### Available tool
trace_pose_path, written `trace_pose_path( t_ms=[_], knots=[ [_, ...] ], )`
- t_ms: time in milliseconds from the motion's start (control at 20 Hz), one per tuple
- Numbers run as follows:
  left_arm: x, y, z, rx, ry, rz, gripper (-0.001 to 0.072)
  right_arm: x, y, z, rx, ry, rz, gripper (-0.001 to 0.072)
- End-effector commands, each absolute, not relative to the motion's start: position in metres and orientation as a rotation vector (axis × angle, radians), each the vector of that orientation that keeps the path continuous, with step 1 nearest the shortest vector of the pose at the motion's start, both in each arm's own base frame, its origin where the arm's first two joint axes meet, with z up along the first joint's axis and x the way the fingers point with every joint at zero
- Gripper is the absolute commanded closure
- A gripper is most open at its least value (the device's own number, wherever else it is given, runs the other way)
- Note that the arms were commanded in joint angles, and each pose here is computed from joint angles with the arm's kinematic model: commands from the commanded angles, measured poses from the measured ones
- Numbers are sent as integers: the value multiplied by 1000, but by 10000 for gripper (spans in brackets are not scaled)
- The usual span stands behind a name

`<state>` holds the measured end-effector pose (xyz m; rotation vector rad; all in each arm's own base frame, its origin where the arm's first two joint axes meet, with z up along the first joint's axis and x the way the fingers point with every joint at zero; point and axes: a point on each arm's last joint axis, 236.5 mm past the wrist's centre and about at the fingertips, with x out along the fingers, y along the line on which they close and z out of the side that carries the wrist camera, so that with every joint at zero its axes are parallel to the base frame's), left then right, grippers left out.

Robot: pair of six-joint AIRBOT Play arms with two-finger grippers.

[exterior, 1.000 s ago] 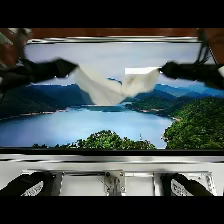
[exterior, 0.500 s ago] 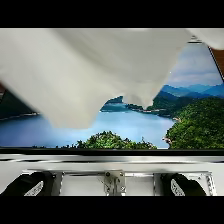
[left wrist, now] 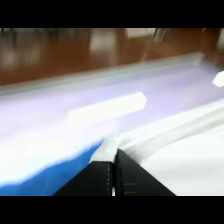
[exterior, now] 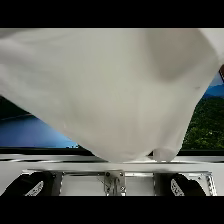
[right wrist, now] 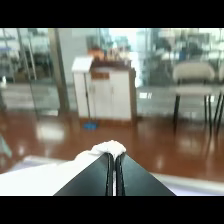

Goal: Fold the shirts.

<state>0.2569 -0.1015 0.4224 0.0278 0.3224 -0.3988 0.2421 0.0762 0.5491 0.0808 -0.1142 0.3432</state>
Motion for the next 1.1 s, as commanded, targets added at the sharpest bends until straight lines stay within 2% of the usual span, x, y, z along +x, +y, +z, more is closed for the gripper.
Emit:
trace_pose_path(
  t_ms=[0,150,300,450,650,800,1000,1050],
  knots=[
    [261,-72,322,30,686,-248,674,273,70,467,126,239,315,652],
    [285,-56,266,38,807,-140,674,320,57,383,160,571,267,653],
    [315,-53,223,9,882,-91,674,388,53,317,188,751,246,652],
    [364,-72,199,-32,873,-130,674,474,73,249,183,809,236,652],
    [445,-113,157,-153,819,-206,673,579,114,178,221,706,248,651],
    [472,-135,80,-228,961,-222,672,601,123,108,274,807,227,651],
    [461,-162,-20,-347,1240,-240,672,574,128,19,290,1096,216,650],
    [456,-165,-32,-365,1284,-241,672,569,133,10,306,1133,227,623]
  ],
)
